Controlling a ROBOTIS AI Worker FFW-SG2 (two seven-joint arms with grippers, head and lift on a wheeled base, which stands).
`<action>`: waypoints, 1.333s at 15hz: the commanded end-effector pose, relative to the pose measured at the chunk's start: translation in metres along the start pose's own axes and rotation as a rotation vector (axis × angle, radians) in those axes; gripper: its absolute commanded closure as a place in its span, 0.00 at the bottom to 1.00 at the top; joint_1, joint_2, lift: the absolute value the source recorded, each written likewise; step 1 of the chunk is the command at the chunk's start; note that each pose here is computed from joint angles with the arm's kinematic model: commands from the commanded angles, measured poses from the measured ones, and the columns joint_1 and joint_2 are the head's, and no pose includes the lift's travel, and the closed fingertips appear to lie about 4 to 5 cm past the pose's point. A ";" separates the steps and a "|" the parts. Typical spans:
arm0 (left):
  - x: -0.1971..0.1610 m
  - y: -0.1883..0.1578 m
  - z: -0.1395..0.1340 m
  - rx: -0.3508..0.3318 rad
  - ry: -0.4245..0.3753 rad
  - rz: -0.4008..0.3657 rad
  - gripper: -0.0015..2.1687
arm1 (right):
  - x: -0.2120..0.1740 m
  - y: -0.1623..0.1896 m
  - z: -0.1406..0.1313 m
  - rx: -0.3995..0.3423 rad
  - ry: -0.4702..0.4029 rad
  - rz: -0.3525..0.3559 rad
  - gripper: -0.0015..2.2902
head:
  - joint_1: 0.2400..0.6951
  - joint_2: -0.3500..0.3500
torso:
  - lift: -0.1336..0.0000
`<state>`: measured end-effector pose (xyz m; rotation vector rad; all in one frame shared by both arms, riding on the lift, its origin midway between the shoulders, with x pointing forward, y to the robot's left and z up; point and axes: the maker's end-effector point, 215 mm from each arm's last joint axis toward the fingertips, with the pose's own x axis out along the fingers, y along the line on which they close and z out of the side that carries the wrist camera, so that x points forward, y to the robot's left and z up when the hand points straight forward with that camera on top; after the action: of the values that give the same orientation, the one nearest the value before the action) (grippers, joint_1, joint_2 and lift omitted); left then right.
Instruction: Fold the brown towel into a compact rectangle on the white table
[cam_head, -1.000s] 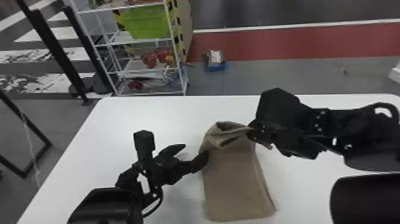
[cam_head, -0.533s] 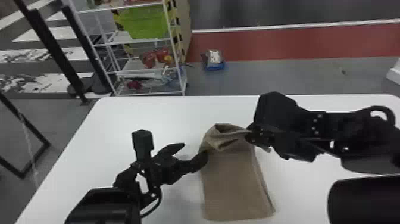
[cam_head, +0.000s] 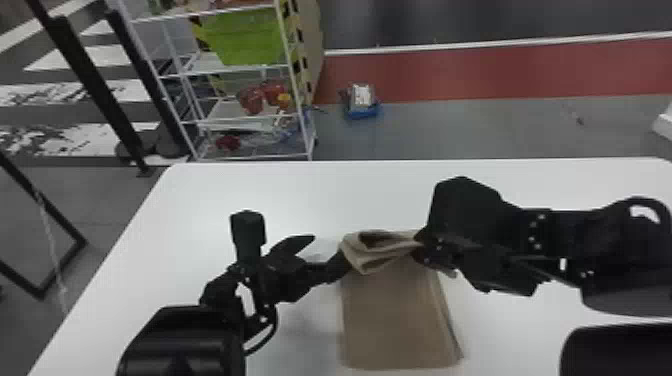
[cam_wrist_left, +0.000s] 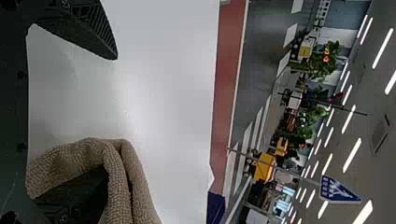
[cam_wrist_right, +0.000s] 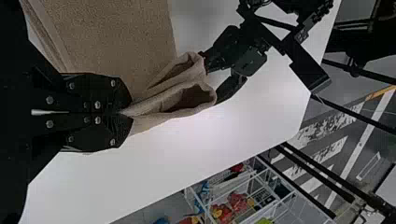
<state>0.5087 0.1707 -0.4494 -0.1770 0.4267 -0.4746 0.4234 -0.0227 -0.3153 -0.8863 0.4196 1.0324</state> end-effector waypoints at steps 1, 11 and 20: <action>0.001 -0.001 -0.001 -0.004 0.001 -0.002 0.03 | 0.002 0.010 -0.005 -0.008 0.015 0.024 0.70 | 1.00 0.75 | 0.08; -0.010 -0.007 -0.015 -0.028 0.004 -0.021 0.03 | 0.005 0.049 -0.020 -0.027 0.057 0.097 0.70 | 1.00 0.76 | 0.08; -0.032 -0.013 -0.022 -0.047 -0.006 -0.049 0.03 | -0.001 0.069 -0.041 -0.073 0.114 0.119 0.70 | 1.00 0.76 | 0.08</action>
<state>0.4735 0.1742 -0.4546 -0.2266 0.4218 -0.5088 0.3696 -0.0379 -0.3698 -0.9891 0.5382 1.1128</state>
